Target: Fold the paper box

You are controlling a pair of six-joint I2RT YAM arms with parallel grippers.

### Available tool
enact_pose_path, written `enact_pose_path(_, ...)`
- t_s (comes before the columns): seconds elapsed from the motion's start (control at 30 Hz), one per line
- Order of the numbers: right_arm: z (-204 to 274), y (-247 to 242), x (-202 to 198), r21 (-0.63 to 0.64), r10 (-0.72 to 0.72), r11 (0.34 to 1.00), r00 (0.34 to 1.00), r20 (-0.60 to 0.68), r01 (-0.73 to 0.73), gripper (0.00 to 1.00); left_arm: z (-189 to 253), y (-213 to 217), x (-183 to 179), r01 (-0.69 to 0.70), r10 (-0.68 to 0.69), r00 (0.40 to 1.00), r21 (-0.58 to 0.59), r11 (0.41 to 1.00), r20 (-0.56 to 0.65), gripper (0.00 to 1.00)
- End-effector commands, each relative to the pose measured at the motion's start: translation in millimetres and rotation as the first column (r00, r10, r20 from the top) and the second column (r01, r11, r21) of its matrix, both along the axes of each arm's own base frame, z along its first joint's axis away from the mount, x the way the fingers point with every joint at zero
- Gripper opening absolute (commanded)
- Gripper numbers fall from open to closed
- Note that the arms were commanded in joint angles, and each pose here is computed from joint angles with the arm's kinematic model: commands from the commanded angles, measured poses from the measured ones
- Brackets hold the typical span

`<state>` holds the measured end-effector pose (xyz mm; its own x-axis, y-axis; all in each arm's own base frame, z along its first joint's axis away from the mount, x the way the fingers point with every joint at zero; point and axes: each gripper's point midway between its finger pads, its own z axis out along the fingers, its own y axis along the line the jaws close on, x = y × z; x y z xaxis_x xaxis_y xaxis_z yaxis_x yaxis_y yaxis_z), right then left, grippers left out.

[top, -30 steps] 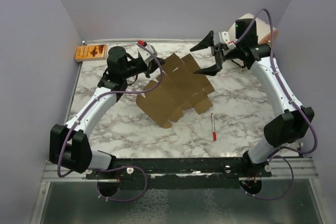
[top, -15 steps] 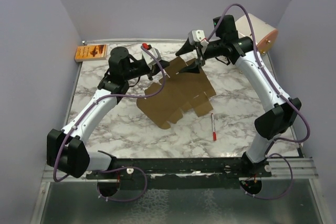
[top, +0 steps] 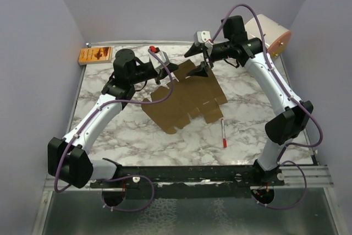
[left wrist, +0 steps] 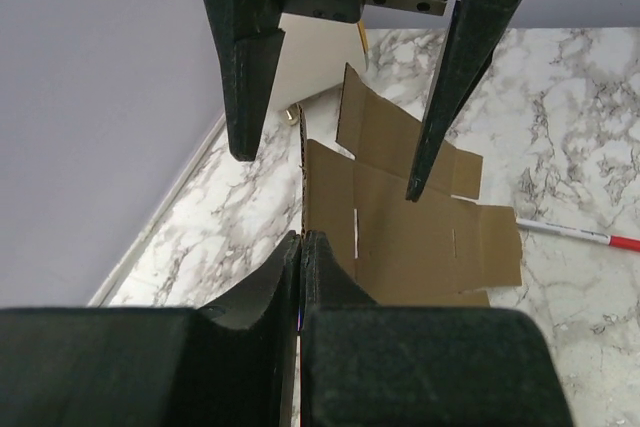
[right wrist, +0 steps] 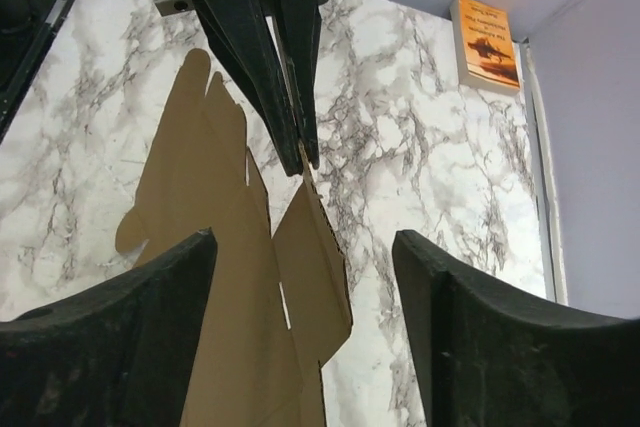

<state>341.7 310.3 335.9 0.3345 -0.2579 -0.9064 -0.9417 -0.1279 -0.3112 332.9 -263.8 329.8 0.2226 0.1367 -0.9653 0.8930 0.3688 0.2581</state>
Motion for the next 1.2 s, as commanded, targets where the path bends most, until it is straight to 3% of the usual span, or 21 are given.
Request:
enact_pose_path(0.0,7,-1,-2,-0.012,-0.015,1.000,1.000,0.003,0.015,0.75,32,-1,-13,0.042,-0.040,0.994,-0.021,0.999,0.101,0.00)
enact_pose_path(0.07,7,-1,-5,-0.009,-0.005,1.000,1.000,0.002,0.005,0.74,33,-1,-13,0.042,-0.040,0.994,-0.023,0.999,0.102,0.00)
enact_pose_path(0.63,3,3,-14,0.022,0.049,0.999,0.998,-0.037,-0.049,0.38,36,-4,-16,0.060,-0.056,0.993,-0.033,0.998,0.108,0.00)
enact_pose_path(0.9,7,3,-16,0.029,0.054,0.998,0.998,-0.037,-0.052,0.12,40,-2,-15,0.046,-0.041,0.992,-0.048,0.998,0.116,0.00)
enact_pose_path(1.0,15,2,-20,0.037,0.050,0.998,0.998,-0.034,-0.049,0.02,46,3,-10,-0.017,0.027,0.994,-0.096,0.995,0.109,0.00)
enact_pose_path(1.03,18,0,-21,0.039,0.044,0.998,0.998,-0.035,-0.043,0.01,49,8,-7,-0.058,0.071,0.992,-0.121,0.991,0.103,0.03)
enact_pose_path(1.17,31,-10,-26,0.055,0.014,0.998,0.999,-0.046,-0.011,0.01,60,30,-2,-0.219,0.228,0.973,-0.242,0.945,0.013,0.37)
